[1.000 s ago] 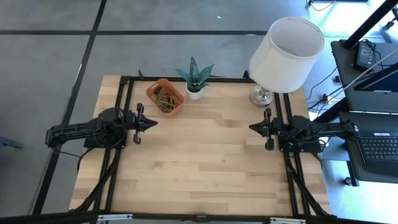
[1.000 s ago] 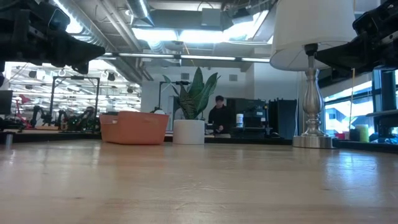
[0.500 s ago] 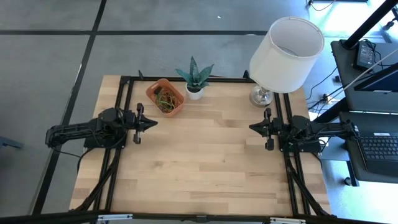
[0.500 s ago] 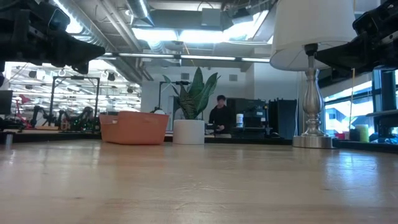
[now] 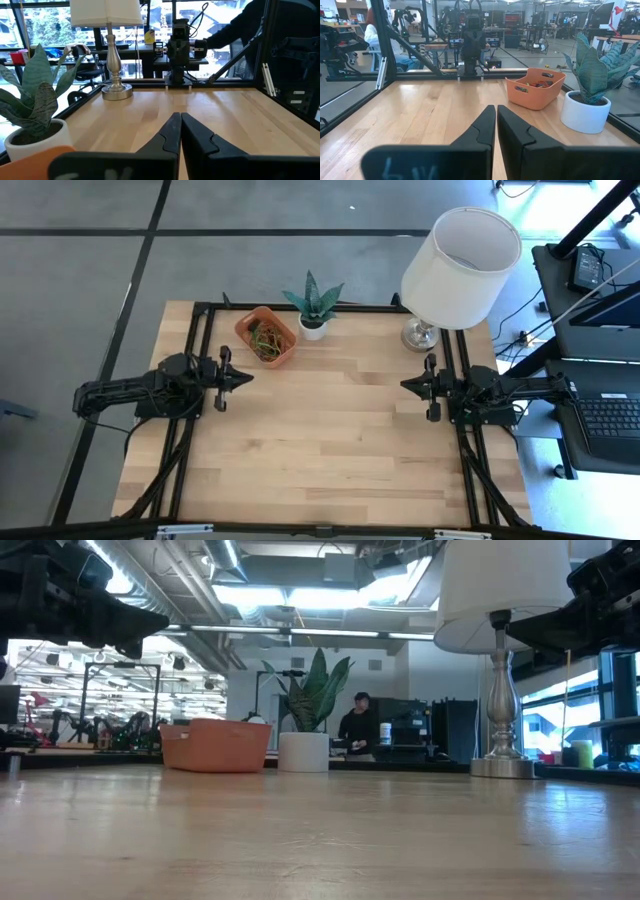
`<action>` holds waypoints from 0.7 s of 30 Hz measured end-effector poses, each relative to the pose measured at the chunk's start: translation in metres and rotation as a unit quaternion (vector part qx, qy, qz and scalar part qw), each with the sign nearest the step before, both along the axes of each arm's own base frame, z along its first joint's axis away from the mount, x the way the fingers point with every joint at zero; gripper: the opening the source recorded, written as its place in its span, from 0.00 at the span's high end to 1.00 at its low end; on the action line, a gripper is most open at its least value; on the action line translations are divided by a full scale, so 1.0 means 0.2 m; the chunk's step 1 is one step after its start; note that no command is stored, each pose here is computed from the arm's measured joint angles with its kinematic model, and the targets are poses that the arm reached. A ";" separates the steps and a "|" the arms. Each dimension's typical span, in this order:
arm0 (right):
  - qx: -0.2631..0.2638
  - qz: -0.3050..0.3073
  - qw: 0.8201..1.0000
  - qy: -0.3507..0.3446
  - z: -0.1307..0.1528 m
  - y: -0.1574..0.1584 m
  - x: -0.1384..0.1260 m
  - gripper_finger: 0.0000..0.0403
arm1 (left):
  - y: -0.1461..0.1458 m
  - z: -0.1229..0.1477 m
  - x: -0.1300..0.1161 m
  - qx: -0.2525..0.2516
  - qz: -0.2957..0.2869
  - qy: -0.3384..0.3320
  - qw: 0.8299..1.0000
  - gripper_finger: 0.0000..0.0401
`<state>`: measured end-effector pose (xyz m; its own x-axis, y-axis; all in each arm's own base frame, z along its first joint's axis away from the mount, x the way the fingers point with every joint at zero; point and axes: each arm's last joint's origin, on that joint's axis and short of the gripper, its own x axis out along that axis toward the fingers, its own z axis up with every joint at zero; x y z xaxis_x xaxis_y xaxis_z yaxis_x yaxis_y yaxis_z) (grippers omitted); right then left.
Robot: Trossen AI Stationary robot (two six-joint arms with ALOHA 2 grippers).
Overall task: Pick and place rubber bands into bin
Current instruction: Return to Home Position
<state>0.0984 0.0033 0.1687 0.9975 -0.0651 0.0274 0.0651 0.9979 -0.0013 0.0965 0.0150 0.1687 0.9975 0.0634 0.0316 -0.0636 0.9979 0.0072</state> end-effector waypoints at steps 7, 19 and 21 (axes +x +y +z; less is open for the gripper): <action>0.000 0.000 1.000 0.000 0.00 0.00 0.00 0.94 | 0.00 0.00 0.00 0.000 0.000 0.000 1.000 0.98; 0.000 0.000 1.000 0.000 0.00 0.00 0.00 0.94 | 0.00 0.00 0.00 0.000 0.000 0.000 1.000 0.98; 0.000 0.000 1.000 0.000 0.00 0.00 0.00 0.94 | 0.00 0.00 0.00 0.000 0.000 0.000 1.000 0.98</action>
<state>0.0984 0.0033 0.1687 0.9975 -0.0648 0.0270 0.0649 0.9979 -0.0014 0.0965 0.0150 0.1687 0.9975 0.0635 0.0316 -0.0638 0.9979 0.0073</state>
